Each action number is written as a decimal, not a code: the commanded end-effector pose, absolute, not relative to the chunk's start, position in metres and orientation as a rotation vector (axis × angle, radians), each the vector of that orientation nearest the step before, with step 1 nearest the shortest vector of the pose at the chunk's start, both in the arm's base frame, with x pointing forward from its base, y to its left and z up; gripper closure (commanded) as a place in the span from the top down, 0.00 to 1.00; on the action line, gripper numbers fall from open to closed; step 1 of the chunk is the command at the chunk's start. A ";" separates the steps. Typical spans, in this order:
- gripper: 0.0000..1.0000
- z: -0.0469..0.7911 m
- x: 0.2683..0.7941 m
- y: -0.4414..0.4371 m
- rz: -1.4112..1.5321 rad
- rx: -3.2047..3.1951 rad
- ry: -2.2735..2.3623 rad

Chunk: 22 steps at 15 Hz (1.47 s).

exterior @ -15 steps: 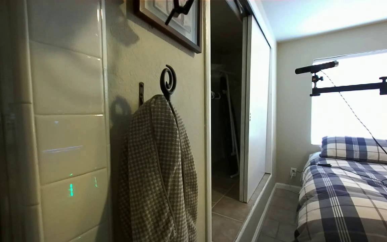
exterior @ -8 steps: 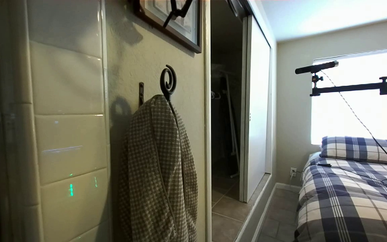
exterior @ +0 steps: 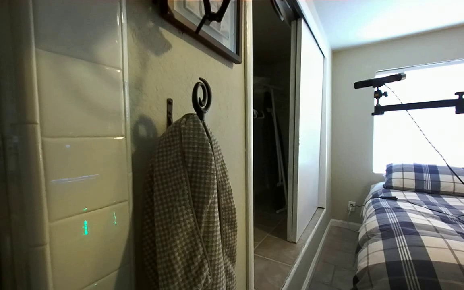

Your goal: Move the picture on the wall slightly to the right

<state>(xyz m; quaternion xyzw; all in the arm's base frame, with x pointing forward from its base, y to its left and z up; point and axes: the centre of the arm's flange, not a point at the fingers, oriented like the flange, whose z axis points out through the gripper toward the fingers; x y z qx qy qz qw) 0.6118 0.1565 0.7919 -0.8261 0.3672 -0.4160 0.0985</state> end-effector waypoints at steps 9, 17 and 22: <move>1.00 0.807 0.611 0.130 -1.294 -2.345 1.242; 1.00 0.805 0.610 0.130 -1.258 -2.375 1.232; 1.00 0.807 0.606 0.142 -1.219 -2.428 1.137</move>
